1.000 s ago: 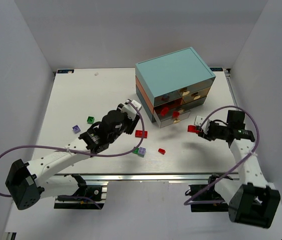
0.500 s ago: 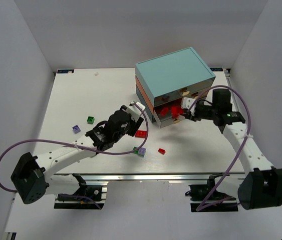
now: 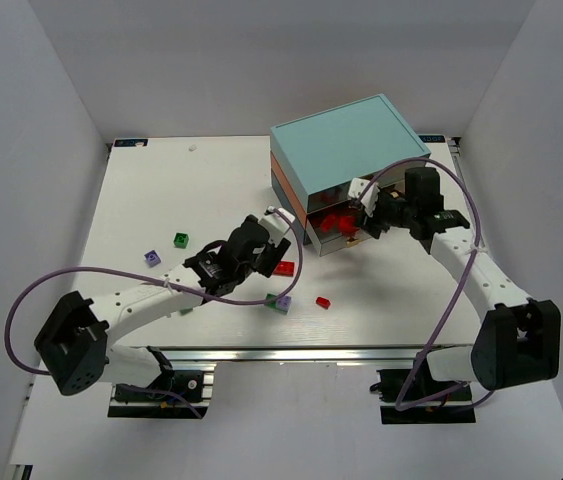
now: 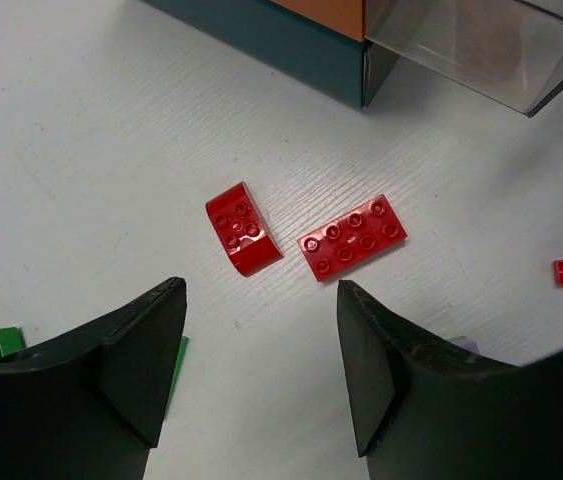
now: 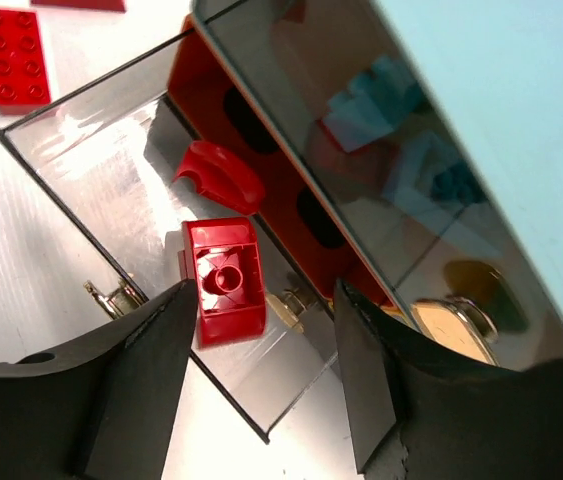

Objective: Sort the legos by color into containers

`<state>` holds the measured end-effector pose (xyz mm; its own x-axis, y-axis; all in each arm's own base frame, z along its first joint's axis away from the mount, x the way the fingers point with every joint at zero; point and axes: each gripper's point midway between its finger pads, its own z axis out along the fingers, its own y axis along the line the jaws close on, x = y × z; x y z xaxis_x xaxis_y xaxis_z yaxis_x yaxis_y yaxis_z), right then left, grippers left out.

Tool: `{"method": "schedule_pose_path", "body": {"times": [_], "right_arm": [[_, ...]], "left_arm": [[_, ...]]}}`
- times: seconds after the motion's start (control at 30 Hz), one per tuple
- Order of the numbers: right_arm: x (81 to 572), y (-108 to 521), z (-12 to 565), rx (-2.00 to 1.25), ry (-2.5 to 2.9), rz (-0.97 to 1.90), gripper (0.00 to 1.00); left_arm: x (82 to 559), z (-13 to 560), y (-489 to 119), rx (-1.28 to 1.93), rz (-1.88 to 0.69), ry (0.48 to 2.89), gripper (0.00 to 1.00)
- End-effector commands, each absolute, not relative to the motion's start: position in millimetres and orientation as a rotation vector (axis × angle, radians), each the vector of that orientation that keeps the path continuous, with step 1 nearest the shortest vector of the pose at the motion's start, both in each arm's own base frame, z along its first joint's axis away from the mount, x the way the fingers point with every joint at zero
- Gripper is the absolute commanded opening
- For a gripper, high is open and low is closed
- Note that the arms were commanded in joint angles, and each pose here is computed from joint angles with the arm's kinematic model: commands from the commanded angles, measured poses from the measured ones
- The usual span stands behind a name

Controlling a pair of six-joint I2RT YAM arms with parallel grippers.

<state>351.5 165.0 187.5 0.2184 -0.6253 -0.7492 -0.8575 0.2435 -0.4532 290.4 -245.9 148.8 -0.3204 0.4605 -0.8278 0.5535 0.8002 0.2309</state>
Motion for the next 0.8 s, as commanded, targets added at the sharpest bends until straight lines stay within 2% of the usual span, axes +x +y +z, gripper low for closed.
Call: {"method": "schedule_pose_path", "body": {"times": [0.0, 0.17, 0.2, 0.23, 0.27, 0.3, 0.33, 0.43, 0.5, 0.57, 0.6, 0.63, 0.67, 0.7, 0.77], "right_arm": [[356, 162, 231, -1.364, 1.426, 0.216, 0.62], [331, 149, 275, -1.154, 1.416, 0.201, 0.63], [327, 146, 280, -1.101, 1.43, 0.213, 0.62], [322, 143, 278, -1.036, 1.472, 0.237, 0.57], [310, 139, 290, -0.889, 1.524, 0.298, 0.44], [302, 139, 289, -0.843, 1.546, 0.338, 0.1], [287, 145, 279, -0.864, 1.565, 0.416, 0.0], [249, 156, 266, -0.909, 1.59, 0.566, 0.0], [229, 163, 253, -0.943, 1.579, 0.653, 0.0], [223, 163, 243, -0.94, 1.563, 0.653, 0.25], [224, 160, 246, -0.932, 1.555, 0.631, 0.47], [223, 158, 248, -0.922, 1.554, 0.612, 0.58], [226, 153, 256, -0.889, 1.54, 0.571, 0.64], [226, 152, 249, -0.883, 1.548, 0.569, 0.72], [226, 151, 247, -0.878, 1.552, 0.567, 0.74]], "left_arm": [[302, 168, -249, 0.666, -0.13, 1.956, 0.71], [316, 163, -250, 0.575, -0.191, 2.012, 0.68], [318, 160, -250, 0.563, -0.193, 2.03, 0.63], [324, 149, -245, 0.533, -0.177, 2.078, 0.6], [329, 152, -246, 0.507, -0.181, 2.082, 0.56], [332, 149, -245, 0.467, -0.19, 2.103, 0.49], [338, 142, -240, 0.433, -0.179, 2.132, 0.46], [346, 133, -244, 0.374, -0.207, 2.175, 0.39], [355, 131, -240, 0.331, -0.196, 2.198, 0.38], [358, 120, -243, 0.323, -0.18, 2.232, 0.4], [363, 120, -241, 0.3, -0.173, 2.24, 0.45], [363, 116, -241, 0.288, -0.171, 2.252, 0.5], [363, 110, -242, 0.286, -0.168, 2.266, 0.56], [363, 106, -243, 0.285, -0.172, 2.273, 0.58], [363, 100, -245, 0.287, -0.18, 2.283, 0.64]]}}
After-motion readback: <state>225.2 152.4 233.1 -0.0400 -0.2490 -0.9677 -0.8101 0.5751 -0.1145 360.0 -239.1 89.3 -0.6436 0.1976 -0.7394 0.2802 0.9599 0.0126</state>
